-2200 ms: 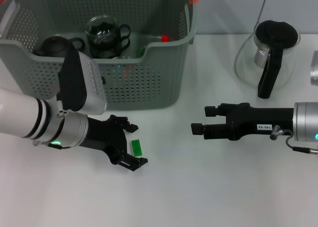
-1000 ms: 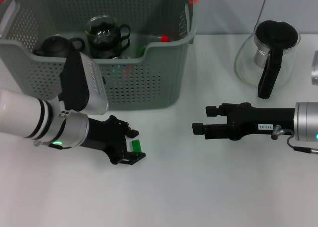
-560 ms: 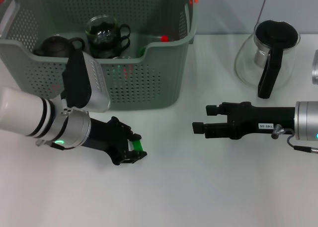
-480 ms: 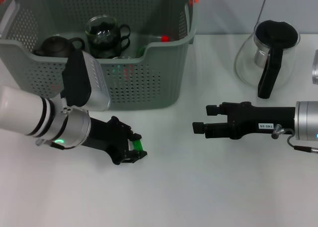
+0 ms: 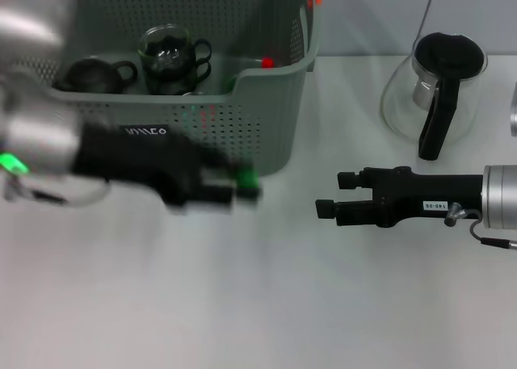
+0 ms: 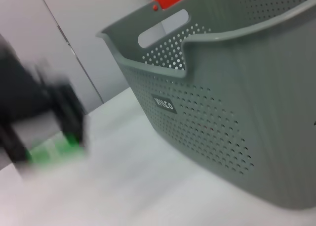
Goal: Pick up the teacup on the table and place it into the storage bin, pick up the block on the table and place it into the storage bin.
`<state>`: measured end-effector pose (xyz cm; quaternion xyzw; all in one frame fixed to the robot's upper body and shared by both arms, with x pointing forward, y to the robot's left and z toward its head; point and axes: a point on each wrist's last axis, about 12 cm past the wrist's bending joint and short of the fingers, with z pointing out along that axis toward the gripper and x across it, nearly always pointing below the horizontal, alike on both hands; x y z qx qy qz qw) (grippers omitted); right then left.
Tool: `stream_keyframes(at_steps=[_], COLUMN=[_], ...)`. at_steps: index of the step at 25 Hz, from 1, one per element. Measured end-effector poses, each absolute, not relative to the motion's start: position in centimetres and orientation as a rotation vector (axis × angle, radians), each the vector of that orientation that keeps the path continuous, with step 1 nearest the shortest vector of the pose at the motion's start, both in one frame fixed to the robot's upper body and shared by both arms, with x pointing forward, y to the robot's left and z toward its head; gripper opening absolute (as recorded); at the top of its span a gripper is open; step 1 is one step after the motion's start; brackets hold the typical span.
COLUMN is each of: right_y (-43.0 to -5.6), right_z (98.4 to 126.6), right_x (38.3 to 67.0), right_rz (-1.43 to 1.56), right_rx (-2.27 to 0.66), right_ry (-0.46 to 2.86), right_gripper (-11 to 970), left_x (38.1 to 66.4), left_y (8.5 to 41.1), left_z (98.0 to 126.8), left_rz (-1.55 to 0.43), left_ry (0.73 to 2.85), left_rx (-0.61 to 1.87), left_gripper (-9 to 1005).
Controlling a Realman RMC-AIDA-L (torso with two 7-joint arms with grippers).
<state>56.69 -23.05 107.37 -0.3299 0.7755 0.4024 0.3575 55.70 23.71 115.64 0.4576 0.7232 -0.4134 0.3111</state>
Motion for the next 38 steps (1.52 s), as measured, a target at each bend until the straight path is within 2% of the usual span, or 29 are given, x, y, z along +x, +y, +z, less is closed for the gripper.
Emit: stream_keyframes(at_steps=[3, 7, 10, 14, 19, 23, 26, 28, 32, 35, 38], right_y=[-23.0, -22.9, -22.7, -22.4, -22.3, -22.5, -22.6, -22.6, -22.3, -22.0, -21.4], right_z=[107.4, 107.4, 107.5, 107.7, 108.0, 108.2, 108.2, 108.1, 108.0, 107.9, 107.9], right_x=[56.7, 56.6, 56.7, 56.8, 56.8, 56.8, 56.8, 56.7, 56.4, 55.8, 55.0], right_rz=[1.039, 1.042, 1.045, 1.053, 1.068, 1.073, 1.071, 1.067, 1.067, 1.073, 1.088], right_rx=[-0.858, -0.87, -0.878, -0.89, -0.9, -0.903, -0.907, -0.913, -0.95, -1.027, -1.113], right_ry=[2.0, 1.998, 1.991, 1.979, 1.966, 1.962, 1.957, 1.951, 1.922, 1.858, 1.769], right_gripper=[884, 884, 885, 885, 885, 884, 884, 883, 883, 884, 884], left_x=[56.6, 59.5, 62.1, 64.5, 65.0, 62.7, 58.9, 55.8, 51.9, 50.2, 49.1], left_y=[26.9, 29.3, 30.0, 29.6, 29.5, 30.4, 30.6, 30.7, 30.7, 30.5, 30.3], left_z=[119.8, 122.7, 123.1, 122.1, 122.1, 123.9, 124.6, 124.0, 120.4, 116.9, 114.3], left_rz=[-1.173, -1.022, -0.855, -0.708, -0.646, -0.765, -0.94, -1.045, -1.075, -1.048, -1.046], left_ry=[1.751, 1.746, 1.819, 1.905, 1.945, 1.881, 1.732, 1.6, 1.546, 1.611, 1.663], left_rx=[1.023, 0.855, 0.741, 0.652, 0.588, 0.607, 0.749, 0.901, 1.058, 1.128, 1.168], left_gripper=[413, 413, 416, 423, 642, 723, 783, 824, 903, 961, 961])
